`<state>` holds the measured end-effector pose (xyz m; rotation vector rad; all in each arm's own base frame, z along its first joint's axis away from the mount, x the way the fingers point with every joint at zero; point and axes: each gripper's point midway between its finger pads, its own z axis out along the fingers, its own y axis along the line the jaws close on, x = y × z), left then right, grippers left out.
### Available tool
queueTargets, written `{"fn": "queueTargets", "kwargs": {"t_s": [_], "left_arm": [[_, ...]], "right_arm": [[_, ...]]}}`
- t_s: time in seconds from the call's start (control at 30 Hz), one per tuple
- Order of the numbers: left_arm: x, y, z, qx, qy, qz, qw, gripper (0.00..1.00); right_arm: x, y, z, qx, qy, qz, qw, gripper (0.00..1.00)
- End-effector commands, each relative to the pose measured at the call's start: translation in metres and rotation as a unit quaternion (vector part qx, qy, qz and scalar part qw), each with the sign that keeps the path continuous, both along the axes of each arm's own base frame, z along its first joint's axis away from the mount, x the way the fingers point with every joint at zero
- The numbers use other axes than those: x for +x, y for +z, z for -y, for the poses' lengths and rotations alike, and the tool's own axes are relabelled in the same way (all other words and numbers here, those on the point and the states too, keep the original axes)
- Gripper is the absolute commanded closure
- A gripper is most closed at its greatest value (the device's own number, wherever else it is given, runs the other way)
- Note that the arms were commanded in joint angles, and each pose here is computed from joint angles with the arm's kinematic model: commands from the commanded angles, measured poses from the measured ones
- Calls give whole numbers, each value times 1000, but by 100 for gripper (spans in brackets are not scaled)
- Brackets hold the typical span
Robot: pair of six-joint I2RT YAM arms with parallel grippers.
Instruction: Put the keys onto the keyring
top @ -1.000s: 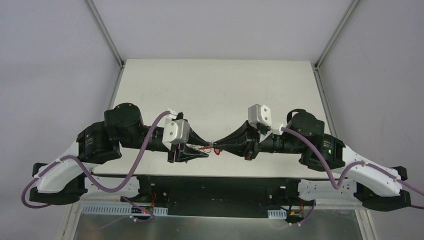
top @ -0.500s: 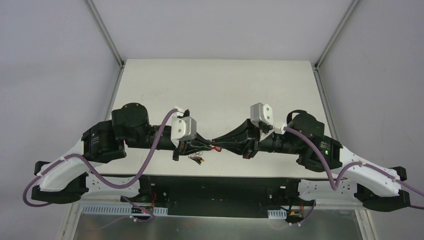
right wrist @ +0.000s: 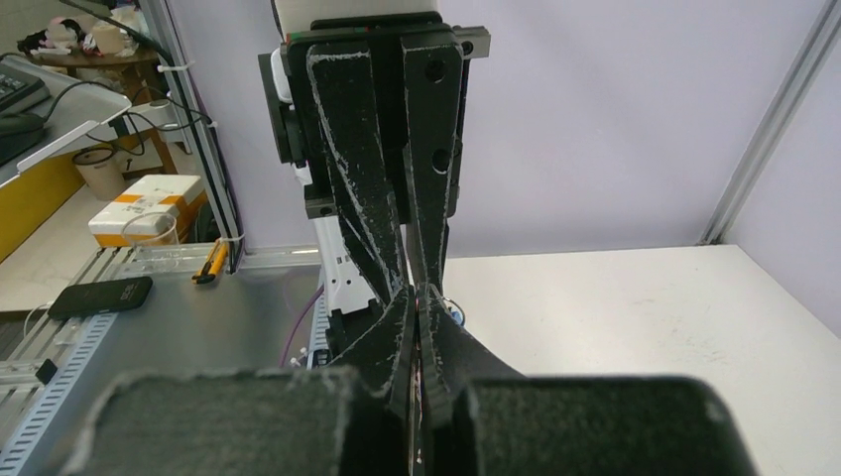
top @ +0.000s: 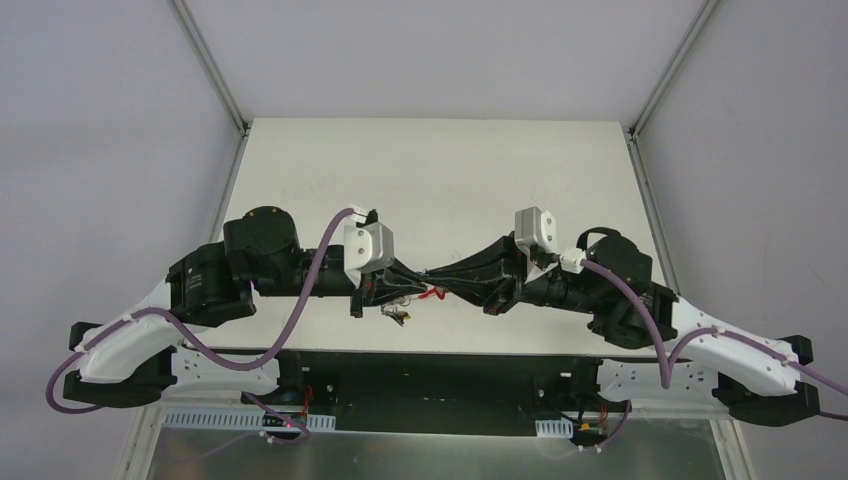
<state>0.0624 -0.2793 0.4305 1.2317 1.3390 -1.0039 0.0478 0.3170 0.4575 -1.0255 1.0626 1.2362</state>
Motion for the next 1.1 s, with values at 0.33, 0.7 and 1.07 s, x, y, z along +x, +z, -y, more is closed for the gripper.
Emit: {"fn": "queueTargets", "kwargs": {"t_s": [0.33,0.7,1.07], "left_arm": [[22,24,-3,-70,73,-1,995,100],[13,44,-16,-135,60,6,989,100],[12,46,-6,-148,50,3,988,100]], "right_arm": [[-12,63,9,165,23,22,986,100],[-2,62,11,203,-4,4,979,100],[5,79,0,337,-17,41,940,100]]}}
